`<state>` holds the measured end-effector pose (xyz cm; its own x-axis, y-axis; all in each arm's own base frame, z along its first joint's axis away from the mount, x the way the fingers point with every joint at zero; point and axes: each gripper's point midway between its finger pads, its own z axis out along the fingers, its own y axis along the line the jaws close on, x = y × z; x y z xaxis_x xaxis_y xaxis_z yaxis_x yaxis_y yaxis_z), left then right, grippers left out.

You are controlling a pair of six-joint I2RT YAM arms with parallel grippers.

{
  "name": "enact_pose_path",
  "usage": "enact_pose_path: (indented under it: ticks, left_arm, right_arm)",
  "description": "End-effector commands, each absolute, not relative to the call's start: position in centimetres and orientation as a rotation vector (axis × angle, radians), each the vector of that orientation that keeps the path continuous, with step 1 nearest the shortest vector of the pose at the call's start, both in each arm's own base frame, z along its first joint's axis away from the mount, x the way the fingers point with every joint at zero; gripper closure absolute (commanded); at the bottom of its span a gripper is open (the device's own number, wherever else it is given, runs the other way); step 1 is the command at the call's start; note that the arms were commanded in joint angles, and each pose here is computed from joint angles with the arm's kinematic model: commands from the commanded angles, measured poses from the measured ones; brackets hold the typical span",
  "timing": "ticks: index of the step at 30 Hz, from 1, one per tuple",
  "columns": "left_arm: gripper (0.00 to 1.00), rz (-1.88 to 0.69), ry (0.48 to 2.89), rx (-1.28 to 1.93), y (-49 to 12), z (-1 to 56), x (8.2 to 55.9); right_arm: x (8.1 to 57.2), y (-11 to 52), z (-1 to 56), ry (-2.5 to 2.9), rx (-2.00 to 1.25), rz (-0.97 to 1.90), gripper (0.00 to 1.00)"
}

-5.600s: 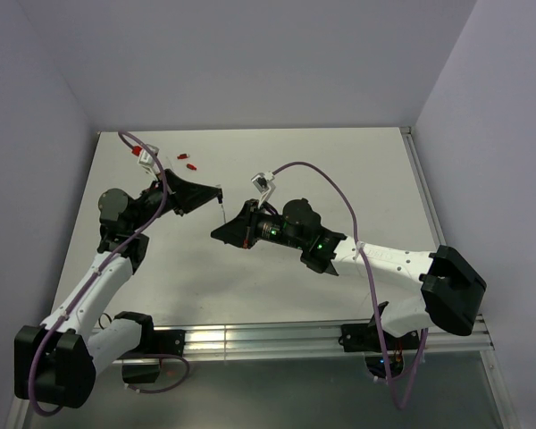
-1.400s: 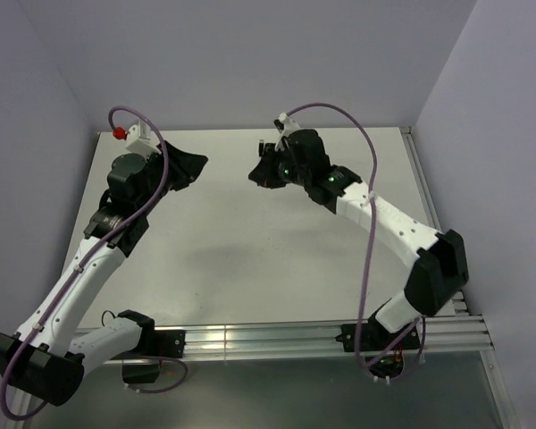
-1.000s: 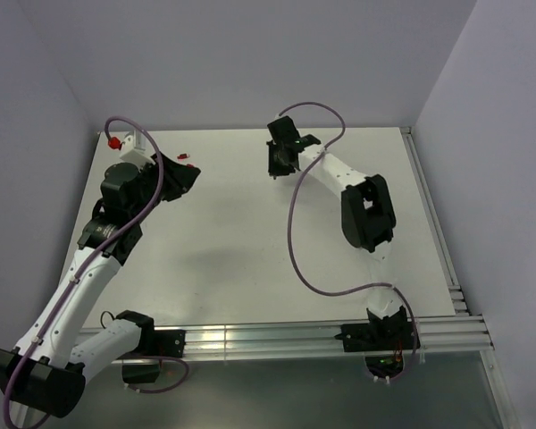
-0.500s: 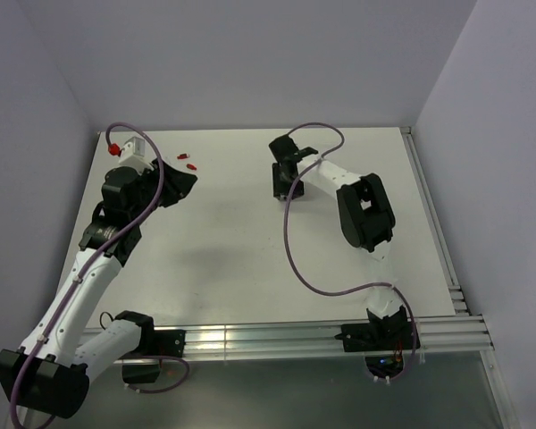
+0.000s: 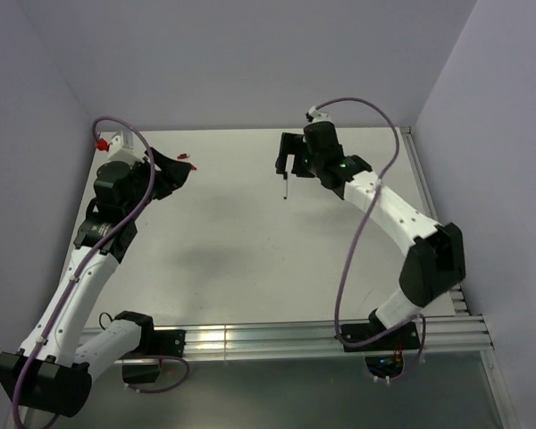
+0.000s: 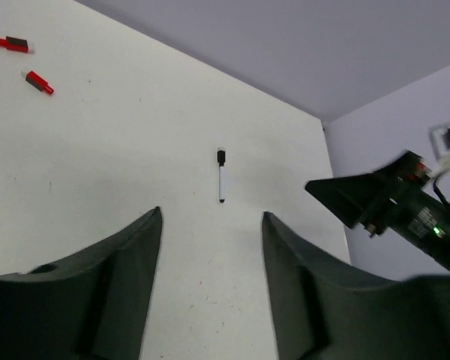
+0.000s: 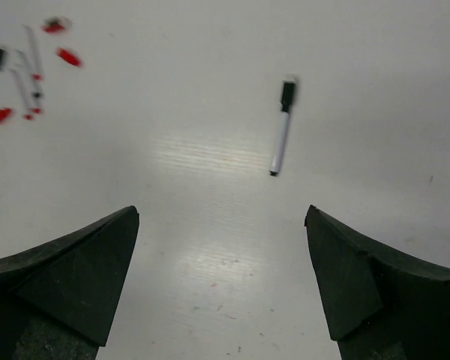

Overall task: Insert the pens into the pen caps
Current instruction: Pick up the pen from the center of the board.

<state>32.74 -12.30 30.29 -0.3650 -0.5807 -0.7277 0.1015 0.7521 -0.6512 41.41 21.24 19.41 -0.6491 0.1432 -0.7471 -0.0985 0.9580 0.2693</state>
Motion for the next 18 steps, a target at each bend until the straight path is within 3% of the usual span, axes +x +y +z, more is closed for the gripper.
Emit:
enact_pose_path:
  ticks: [1, 3, 4, 8, 13, 18]
  left_arm:
    - [0.36, -0.76, 1.72, -0.428, -11.3, 34.0, 33.9]
    - [0.2, -0.75, 1.73, -0.508, -10.5, 33.7, 34.4]
    - [0.01, -0.741, 1.719, -0.587, -9.6, 33.5, 34.9]
    - [0.0, -0.645, 1.64, -0.672, -6.8, 33.8, 36.4]
    - [0.16, -0.374, 1.777, -0.79, -3.9, 29.6, 40.4]
    - [0.25, -0.193, 1.836, -0.914, -1.6, 25.4, 43.9]
  right_arm:
    - [41.5, 22.3, 26.7, 2.005, 0.042, 0.56, 0.0]
    - [40.8, 21.5, 28.0, 1.965, 0.079, 0.606, 0.0]
    - [40.6, 21.3, 28.3, 1.952, 0.083, 0.617, 0.0]
    - [39.8, 20.6, 28.6, 1.916, 0.078, 0.695, 0.0]
    - [38.7, 21.2, 28.6, 1.925, 0.031, 0.757, 0.03]
    - [38.6, 20.9, 28.7, 1.927, 0.033, 0.773, 0.14]
